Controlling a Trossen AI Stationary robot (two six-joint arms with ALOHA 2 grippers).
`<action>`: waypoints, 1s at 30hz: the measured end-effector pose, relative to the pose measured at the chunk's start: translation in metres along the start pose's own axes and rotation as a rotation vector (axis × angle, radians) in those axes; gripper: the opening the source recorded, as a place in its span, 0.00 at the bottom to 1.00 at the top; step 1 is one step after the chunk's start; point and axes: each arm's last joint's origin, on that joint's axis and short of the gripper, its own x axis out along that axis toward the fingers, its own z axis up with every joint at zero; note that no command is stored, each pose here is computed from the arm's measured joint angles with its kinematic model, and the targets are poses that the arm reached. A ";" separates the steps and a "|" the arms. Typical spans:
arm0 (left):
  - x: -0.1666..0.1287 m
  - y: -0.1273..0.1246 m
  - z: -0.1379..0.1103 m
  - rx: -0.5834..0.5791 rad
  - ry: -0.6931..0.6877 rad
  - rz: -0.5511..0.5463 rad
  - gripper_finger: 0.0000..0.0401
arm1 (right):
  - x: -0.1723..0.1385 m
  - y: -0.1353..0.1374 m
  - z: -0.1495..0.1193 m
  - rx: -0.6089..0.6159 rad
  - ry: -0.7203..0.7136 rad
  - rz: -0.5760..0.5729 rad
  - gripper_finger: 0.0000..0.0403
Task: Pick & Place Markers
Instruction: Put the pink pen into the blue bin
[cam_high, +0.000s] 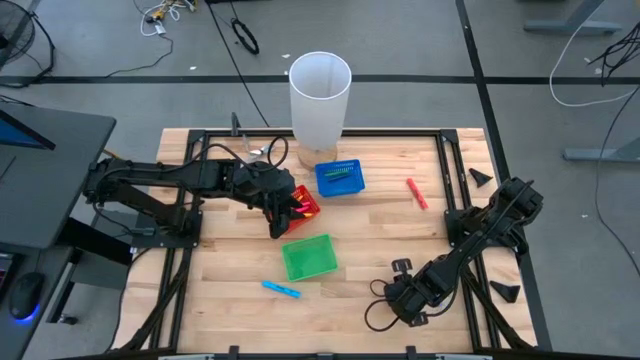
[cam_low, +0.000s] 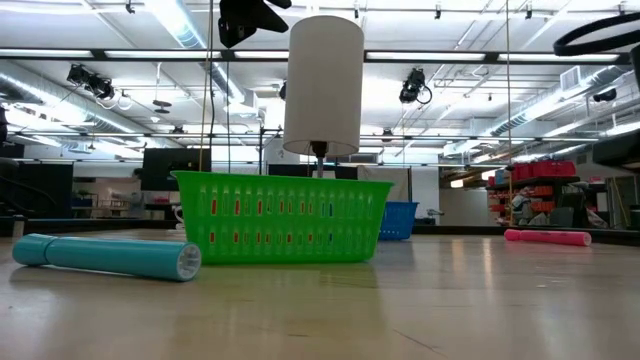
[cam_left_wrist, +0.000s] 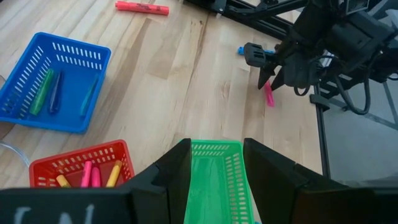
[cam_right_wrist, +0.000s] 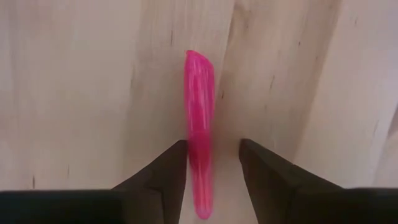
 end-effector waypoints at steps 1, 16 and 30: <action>0.000 0.000 0.000 0.000 0.000 0.000 0.38 | 0.000 0.000 0.000 -0.008 -0.002 0.001 0.38; 0.000 0.000 0.000 0.032 0.000 0.000 0.38 | 0.001 0.001 0.001 -0.058 -0.013 0.018 0.03; 0.000 0.000 0.000 0.032 0.000 0.000 0.38 | -0.027 -0.013 0.022 -0.021 0.101 0.027 0.04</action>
